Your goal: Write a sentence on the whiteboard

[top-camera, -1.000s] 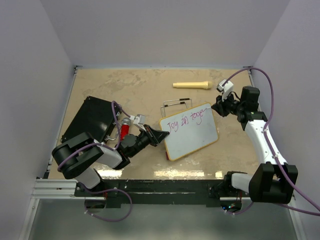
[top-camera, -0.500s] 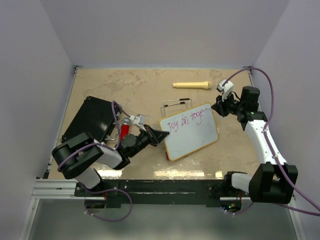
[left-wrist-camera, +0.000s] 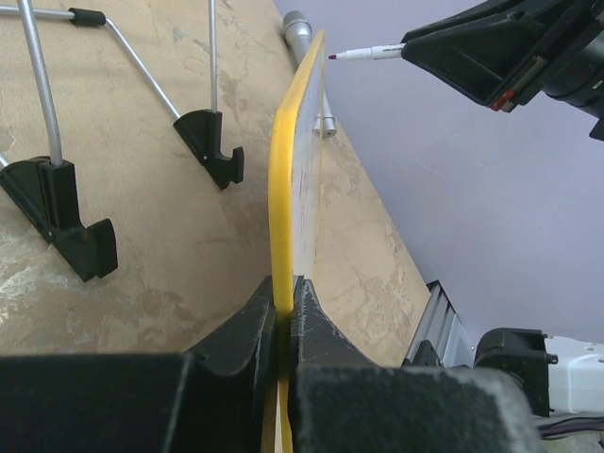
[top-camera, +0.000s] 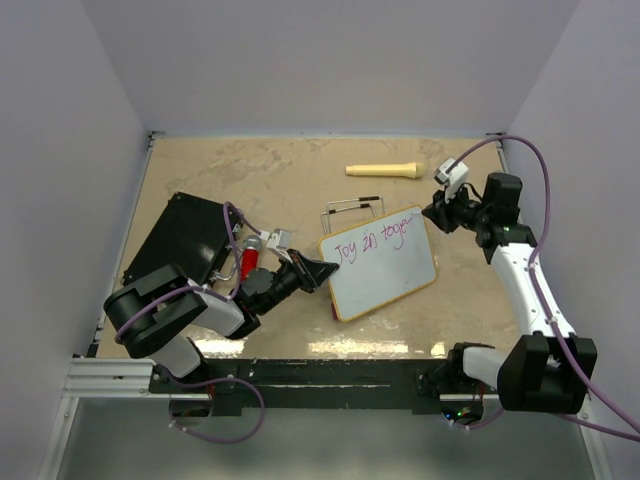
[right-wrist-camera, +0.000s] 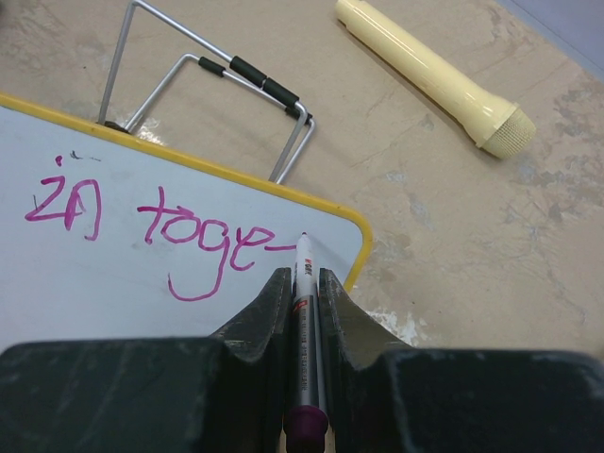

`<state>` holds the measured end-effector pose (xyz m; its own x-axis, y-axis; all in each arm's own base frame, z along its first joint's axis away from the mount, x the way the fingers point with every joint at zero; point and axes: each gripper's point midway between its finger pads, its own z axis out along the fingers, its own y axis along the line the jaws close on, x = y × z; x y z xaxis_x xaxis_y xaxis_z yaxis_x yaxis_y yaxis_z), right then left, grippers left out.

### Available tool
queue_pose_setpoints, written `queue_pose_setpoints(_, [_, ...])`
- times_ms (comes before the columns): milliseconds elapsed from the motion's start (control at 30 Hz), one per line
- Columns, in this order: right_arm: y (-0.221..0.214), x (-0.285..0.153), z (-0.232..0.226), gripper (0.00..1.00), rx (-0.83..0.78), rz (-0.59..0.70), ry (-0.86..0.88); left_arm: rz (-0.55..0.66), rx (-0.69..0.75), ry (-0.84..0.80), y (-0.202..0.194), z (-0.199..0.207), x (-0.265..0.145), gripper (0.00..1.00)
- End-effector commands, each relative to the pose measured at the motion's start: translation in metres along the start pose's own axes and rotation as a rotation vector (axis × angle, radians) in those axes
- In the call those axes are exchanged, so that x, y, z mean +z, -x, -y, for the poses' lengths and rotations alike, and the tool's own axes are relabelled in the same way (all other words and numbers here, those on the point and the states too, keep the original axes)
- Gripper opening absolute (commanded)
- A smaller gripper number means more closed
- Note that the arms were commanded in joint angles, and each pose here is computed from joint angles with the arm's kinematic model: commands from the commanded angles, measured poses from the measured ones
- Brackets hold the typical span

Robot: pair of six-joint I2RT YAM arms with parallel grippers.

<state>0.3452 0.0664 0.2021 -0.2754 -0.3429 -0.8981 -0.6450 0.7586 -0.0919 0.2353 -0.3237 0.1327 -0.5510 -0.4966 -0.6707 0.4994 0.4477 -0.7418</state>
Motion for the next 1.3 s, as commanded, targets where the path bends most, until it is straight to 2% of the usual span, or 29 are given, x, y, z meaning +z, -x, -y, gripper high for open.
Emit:
queue_pose_setpoints(0, [0.007, 0.005, -0.002, 0.0, -0.002, 0.031, 0.025, -0.035, 0.073, -0.009, -0.01, -0.005, -0.005, 0.0])
queue_pose_setpoints(967, [-0.029, 0.005, -0.021, 0.0, 0.006, -0.092, 0.126, -0.03, 0.073, -0.006, -0.007, -0.005, -0.005, 0.0])
queue_pose_setpoints(1267, [-0.028, 0.004, -0.009, 0.0, 0.004, -0.104, 0.052, -0.032, 0.073, -0.006, -0.008, -0.006, -0.005, 0.0])
